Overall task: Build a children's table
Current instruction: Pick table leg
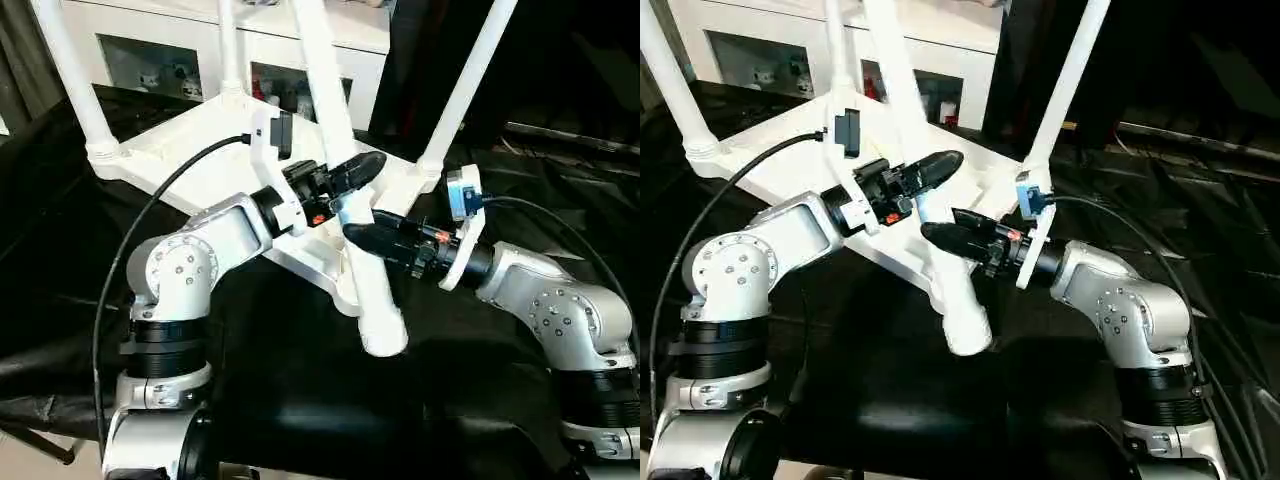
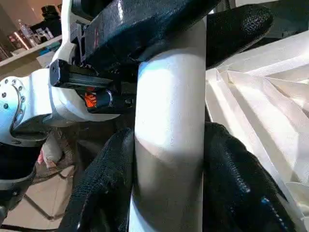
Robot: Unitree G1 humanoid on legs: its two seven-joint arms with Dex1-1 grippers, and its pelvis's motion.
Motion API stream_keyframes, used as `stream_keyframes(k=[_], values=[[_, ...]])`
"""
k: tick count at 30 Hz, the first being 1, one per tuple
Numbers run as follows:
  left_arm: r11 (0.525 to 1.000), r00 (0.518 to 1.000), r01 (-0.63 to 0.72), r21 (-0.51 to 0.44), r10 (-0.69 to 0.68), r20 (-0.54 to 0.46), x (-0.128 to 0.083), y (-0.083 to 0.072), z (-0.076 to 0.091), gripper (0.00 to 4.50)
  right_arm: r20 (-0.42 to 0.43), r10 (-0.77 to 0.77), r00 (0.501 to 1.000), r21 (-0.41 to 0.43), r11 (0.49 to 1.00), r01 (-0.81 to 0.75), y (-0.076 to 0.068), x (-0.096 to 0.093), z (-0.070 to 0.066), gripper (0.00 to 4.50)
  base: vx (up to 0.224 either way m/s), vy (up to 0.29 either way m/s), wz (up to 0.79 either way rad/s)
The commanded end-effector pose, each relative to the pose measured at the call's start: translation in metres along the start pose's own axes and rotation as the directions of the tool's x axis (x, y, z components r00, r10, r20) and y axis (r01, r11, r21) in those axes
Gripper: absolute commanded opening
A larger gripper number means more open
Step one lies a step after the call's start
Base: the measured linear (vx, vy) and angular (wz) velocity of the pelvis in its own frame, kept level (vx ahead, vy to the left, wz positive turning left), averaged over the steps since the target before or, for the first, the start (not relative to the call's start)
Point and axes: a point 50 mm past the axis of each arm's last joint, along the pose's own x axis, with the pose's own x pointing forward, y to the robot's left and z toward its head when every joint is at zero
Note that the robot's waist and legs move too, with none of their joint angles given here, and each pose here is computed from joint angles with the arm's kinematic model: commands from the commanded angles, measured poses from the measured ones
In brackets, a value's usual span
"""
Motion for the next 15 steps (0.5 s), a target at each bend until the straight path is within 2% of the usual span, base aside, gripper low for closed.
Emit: stream_keyframes(k=[1, 6, 7, 8, 11, 12, 14, 15], values=[[1.000, 1.000, -0.003, 0.012, 0.003, 0.004, 0.002, -0.003, 0.000, 1.80, -0.010, -0.017, 1.000, -0.039, 0.999, 0.016, 0.001, -0.002, 0.002, 1.76, 0.000, 0.000, 0.00], [0.999, 0.999, -0.026, 0.026, 0.025, 0.023, 0.003, -0.004, 0.001, 1.79, -0.016, -0.036, 0.999, -0.064, 0.997, 0.035, -0.001, 0.000, 0.000, 1.76, 0.000, 0.000, 0.00], [0.999, 0.999, -0.032, 0.037, 0.032, 0.024, 0.003, -0.004, 0.002, 1.79, -0.016, -0.036, 0.999, -0.064, 0.997, 0.035, -0.001, 0.001, 0.000, 2.31, 0.000, 0.000, 0.00], [0.998, 0.999, -0.037, 0.042, 0.036, 0.026, 0.003, -0.004, 0.002, 1.78, -0.016, -0.036, 0.999, -0.064, 0.997, 0.035, -0.001, 0.002, 0.000, 2.45, 0.000, 0.000, 0.00], [0.996, 0.998, -0.057, 0.066, 0.055, 0.032, 0.002, -0.002, 0.004, 1.78, -0.011, -0.061, 0.998, -0.069, 0.996, 0.060, -0.003, 0.007, 0.000, 2.54, 0.000, 0.000, 0.00], [0.992, 0.996, -0.081, 0.096, 0.078, 0.034, 0.002, -0.001, 0.006, 1.77, -0.009, -0.127, 0.992, -0.110, 0.986, 0.126, -0.007, 0.012, 0.000, 2.66, 0.000, 0.000, 0.00], [0.989, 0.995, -0.094, 0.115, 0.091, 0.034, 0.002, -0.001, 0.006, 1.77, -0.014, -0.160, 0.987, -0.133, 0.979, 0.157, -0.009, 0.014, 0.000, 2.87, 0.000, 0.000, 0.00], [0.980, 0.993, -0.121, 0.160, 0.118, 0.031, 0.003, 0.000, 0.007, 1.77, -0.034, -0.241, 0.970, -0.170, 0.958, 0.232, -0.014, 0.020, -0.004, 2.91, 0.000, 0.000, 0.00]])
